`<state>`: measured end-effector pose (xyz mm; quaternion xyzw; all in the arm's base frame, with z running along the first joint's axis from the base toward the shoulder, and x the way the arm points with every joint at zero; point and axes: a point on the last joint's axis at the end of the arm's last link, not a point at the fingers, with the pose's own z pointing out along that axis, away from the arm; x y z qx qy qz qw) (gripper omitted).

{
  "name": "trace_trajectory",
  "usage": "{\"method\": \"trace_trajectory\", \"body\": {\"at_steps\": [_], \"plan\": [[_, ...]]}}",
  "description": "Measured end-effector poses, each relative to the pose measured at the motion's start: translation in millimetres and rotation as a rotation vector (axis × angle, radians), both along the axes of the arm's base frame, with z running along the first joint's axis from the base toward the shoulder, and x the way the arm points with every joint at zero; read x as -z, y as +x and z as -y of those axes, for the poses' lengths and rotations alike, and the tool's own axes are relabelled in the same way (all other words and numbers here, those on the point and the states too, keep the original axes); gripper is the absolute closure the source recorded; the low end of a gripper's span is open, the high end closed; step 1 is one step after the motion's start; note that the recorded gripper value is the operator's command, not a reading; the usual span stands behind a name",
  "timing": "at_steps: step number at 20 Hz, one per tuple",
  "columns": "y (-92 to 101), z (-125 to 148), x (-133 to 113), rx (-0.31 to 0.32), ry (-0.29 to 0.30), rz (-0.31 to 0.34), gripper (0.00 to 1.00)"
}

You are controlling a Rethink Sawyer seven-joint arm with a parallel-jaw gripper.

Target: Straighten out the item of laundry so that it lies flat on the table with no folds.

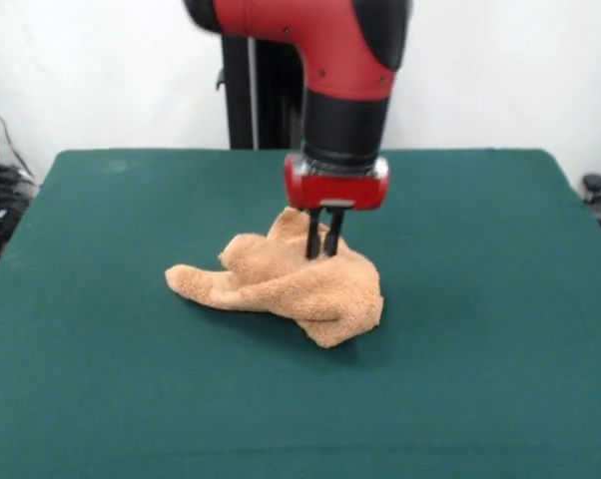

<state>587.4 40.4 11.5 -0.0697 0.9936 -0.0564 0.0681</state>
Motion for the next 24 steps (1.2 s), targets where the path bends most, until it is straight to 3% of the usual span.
{"method": "trace_trajectory", "body": {"at_steps": [4, 6, 11, 15, 20, 24], "plan": [[-5.1, -26.1, -33.6, -0.019, -0.01, -0.038, 1.0], [-11.1, -50.8, -61.7, -0.033, -0.007, -0.084, 1.0], [-22.5, -62.7, -92.2, -0.04, -0.006, -0.124, 1.0], [-31.0, -38.6, -103.0, -0.012, -0.012, -0.12, 1.0], [-48.3, 22.2, -95.2, 0.036, -0.037, -0.125, 1.0], [-59.7, 32.9, -106.8, 0.037, -0.061, -0.129, 1.0]]}}
